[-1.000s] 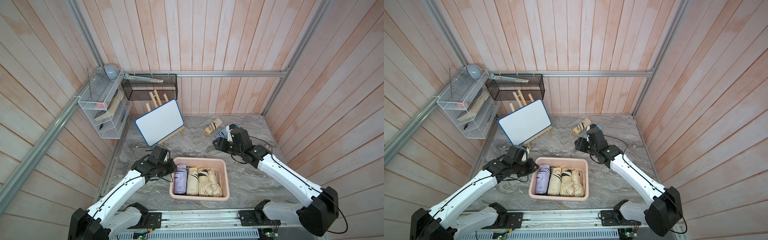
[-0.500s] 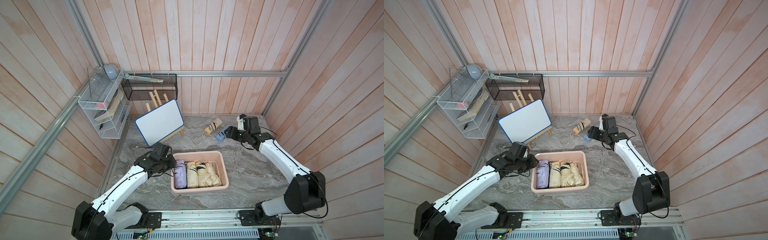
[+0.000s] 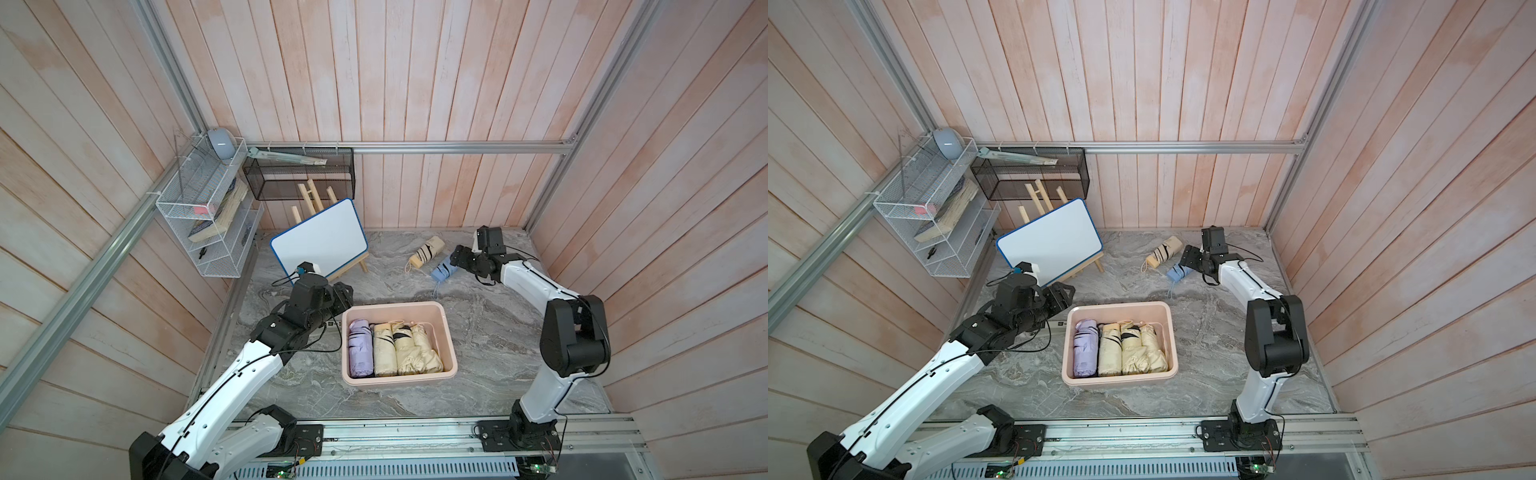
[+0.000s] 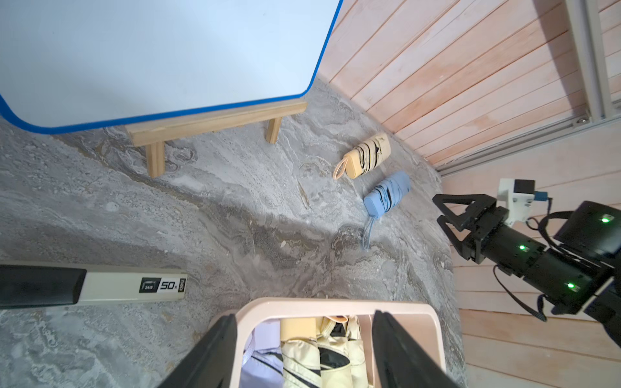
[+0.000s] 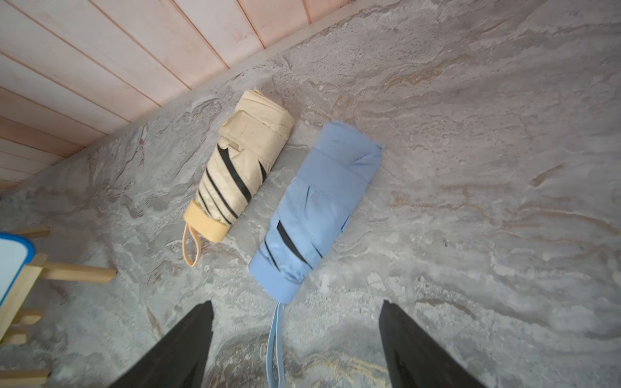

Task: Put the umbrella into the storage box
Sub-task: Adjust the storage box at the center of the board, then pick up the umbrella from the center of the board.

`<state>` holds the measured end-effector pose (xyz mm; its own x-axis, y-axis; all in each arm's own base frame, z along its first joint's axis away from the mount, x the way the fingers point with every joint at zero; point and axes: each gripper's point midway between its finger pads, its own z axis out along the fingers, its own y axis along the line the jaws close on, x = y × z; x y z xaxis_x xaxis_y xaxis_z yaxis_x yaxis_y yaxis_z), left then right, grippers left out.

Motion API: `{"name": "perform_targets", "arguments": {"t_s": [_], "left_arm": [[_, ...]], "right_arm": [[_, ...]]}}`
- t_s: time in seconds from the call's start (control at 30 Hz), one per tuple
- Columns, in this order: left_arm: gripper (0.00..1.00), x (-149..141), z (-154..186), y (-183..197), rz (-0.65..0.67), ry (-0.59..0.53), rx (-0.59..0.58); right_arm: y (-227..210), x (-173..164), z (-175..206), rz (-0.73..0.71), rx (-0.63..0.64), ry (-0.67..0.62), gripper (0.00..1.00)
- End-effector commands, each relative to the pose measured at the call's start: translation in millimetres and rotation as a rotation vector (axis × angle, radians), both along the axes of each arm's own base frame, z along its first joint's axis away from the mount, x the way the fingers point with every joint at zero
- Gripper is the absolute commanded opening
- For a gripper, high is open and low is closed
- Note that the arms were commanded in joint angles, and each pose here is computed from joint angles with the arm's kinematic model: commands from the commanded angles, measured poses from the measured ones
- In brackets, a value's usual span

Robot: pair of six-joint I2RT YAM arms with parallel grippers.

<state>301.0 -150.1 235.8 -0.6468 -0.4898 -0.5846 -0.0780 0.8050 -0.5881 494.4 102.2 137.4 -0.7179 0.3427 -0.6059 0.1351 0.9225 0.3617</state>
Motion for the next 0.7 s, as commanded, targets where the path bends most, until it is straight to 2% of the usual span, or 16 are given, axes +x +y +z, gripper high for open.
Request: {"name": "perform_targets", "arguments": {"t_s": [0.0, 0.23, 0.43, 0.67], "left_arm": [[0.69, 12, 26, 10, 0.059, -0.100, 0.001], [0.69, 15, 40, 17, 0.097, -0.156, 0.009], [0.69, 17, 39, 16, 0.098, -0.150, 0.005], [0.69, 18, 41, 16, 0.097, -0.143, 0.006]], "right_arm": [[-19, 29, 7, -0.062, -0.089, -0.066, 0.87], [-34, 70, -15, -0.066, -0.181, -0.053, 0.90], [-28, 103, -35, 0.027, -0.262, -0.030, 0.90], [-26, 124, -57, 0.109, -0.351, 0.016, 0.88]]}}
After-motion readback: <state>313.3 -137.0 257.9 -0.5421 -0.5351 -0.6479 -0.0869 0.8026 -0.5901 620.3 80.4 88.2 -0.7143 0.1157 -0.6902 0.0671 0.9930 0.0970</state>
